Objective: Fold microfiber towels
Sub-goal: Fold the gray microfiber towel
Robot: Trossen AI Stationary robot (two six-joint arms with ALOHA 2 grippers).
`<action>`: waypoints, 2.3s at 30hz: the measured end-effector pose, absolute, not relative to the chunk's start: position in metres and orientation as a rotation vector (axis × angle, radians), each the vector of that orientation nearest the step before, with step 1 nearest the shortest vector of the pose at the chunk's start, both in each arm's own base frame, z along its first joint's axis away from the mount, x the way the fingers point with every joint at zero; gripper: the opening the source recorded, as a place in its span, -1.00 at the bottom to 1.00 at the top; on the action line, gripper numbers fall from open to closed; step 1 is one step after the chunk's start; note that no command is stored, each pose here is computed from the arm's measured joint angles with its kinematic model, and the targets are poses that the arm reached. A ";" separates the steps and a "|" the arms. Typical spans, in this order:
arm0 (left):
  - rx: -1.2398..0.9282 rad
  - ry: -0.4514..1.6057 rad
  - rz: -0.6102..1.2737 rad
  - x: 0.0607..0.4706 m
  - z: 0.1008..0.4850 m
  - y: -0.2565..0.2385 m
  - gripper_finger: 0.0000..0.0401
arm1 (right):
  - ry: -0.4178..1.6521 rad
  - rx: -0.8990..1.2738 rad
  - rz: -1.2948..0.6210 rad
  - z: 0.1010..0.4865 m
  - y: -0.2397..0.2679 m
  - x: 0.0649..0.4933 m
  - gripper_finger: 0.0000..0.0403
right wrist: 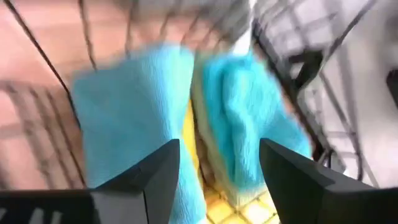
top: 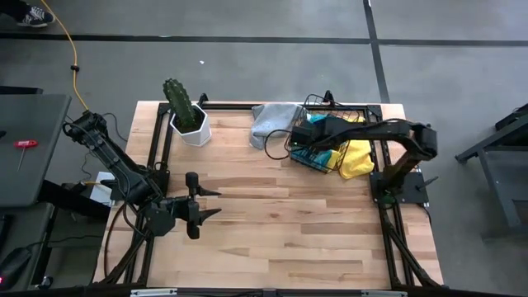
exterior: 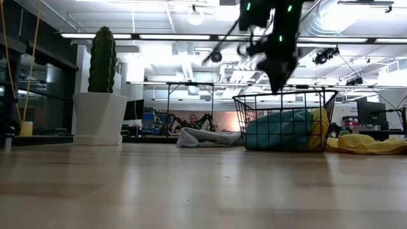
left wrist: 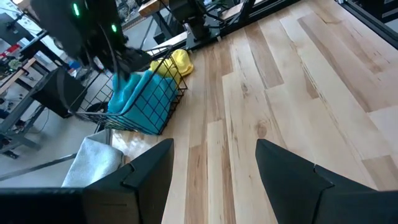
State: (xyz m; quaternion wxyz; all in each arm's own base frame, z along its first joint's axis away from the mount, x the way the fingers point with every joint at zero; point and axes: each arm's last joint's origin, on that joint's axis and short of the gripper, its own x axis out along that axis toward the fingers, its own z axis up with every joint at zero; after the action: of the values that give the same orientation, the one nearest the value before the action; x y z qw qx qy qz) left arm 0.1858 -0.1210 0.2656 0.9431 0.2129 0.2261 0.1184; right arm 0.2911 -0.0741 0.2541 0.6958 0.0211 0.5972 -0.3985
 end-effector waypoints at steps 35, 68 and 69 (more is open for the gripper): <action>0.026 0.818 0.501 0.278 0.199 0.049 0.06 | -0.112 0.001 -0.203 0.277 0.102 0.301 0.06; -0.480 0.917 0.961 0.313 0.157 0.196 0.05 | -0.115 0.045 -0.223 0.278 0.100 0.302 0.06; -0.490 0.914 0.957 0.312 0.157 0.197 0.05 | -0.115 0.046 -0.230 0.278 0.100 0.301 0.06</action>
State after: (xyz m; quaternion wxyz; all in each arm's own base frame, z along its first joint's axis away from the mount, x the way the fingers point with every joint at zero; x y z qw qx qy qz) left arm 0.3123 0.1969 0.1570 0.7614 -0.2253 0.4198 0.4396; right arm 0.3015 0.0999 0.2776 0.9915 0.0228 -0.0572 -0.1145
